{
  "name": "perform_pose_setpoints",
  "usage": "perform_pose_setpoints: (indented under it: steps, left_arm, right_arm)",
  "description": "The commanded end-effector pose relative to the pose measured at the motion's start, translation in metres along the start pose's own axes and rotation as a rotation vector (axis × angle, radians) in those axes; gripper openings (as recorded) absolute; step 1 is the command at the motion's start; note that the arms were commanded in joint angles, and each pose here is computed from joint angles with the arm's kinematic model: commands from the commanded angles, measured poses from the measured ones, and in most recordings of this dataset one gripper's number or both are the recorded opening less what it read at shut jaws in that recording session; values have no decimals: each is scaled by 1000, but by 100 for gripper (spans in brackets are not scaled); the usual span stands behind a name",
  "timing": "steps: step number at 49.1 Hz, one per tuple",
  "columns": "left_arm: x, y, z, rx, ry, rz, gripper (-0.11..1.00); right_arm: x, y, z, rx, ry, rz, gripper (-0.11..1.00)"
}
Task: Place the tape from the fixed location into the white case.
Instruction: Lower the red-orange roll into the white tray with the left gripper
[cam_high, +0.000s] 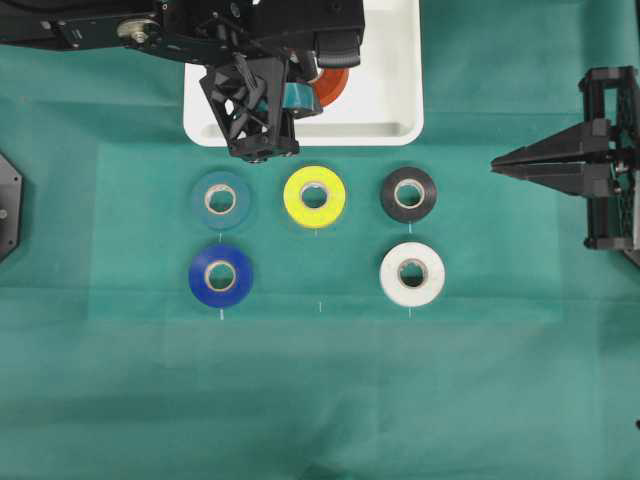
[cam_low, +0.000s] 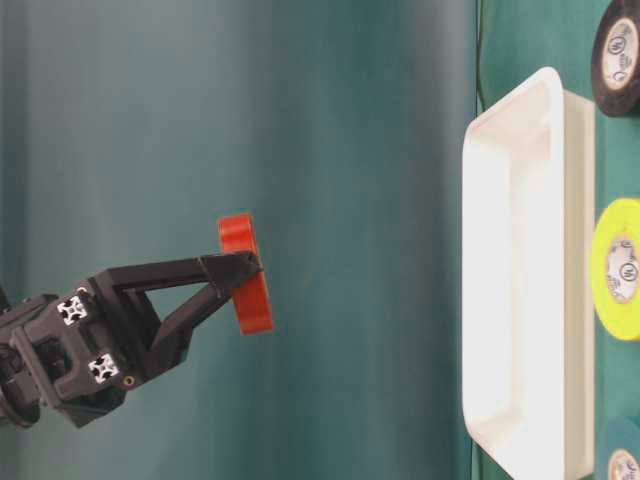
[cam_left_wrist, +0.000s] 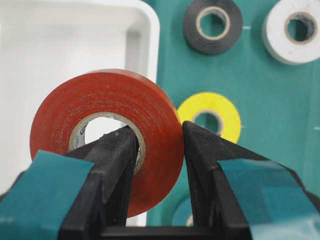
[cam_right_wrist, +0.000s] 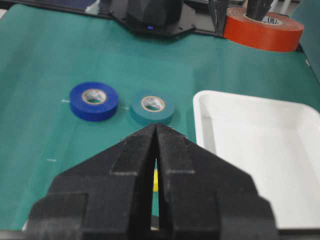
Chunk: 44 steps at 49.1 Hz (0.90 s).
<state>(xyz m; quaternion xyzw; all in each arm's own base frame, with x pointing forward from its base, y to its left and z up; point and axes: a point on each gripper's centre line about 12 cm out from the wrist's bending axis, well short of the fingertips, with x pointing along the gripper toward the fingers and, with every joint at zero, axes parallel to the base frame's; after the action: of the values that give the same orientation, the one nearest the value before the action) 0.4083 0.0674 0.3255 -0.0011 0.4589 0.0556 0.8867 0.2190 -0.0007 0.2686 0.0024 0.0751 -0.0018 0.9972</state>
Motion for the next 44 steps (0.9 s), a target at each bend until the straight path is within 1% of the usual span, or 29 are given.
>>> perform_pose_setpoints:
  steps: [1, 6, 14, 19, 29, 38, 44]
  left_arm:
    - [-13, 2, 5, 1, -53, 7, 27]
    - [-4, 4, 1, -3, -42, 10, 27]
    - [21, 14, -16, -25, -9, 23, 27]
    - [39, 20, -31, -40, 7, 32, 27]
    - [83, 34, -67, -74, 63, 48, 27]
    - [96, 43, -79, -93, 15, 68, 27]
    - [106, 51, -91, -111, 27, 80, 27]
  right_arm:
    - [1, 0, 6, -2, -15, 0, 0]
    - [1, 0, 6, -1, -17, -1, 0]
    - [1, 0, 6, -2, -17, 0, 0]
    - [1, 0, 6, -1, -15, -1, 0]
    - [2, 0, 5, -1, -12, -1, 0]
    - [2, 0, 4, -2, -12, 0, 0]
    - [3, 0, 3, 0, -5, 0, 0]
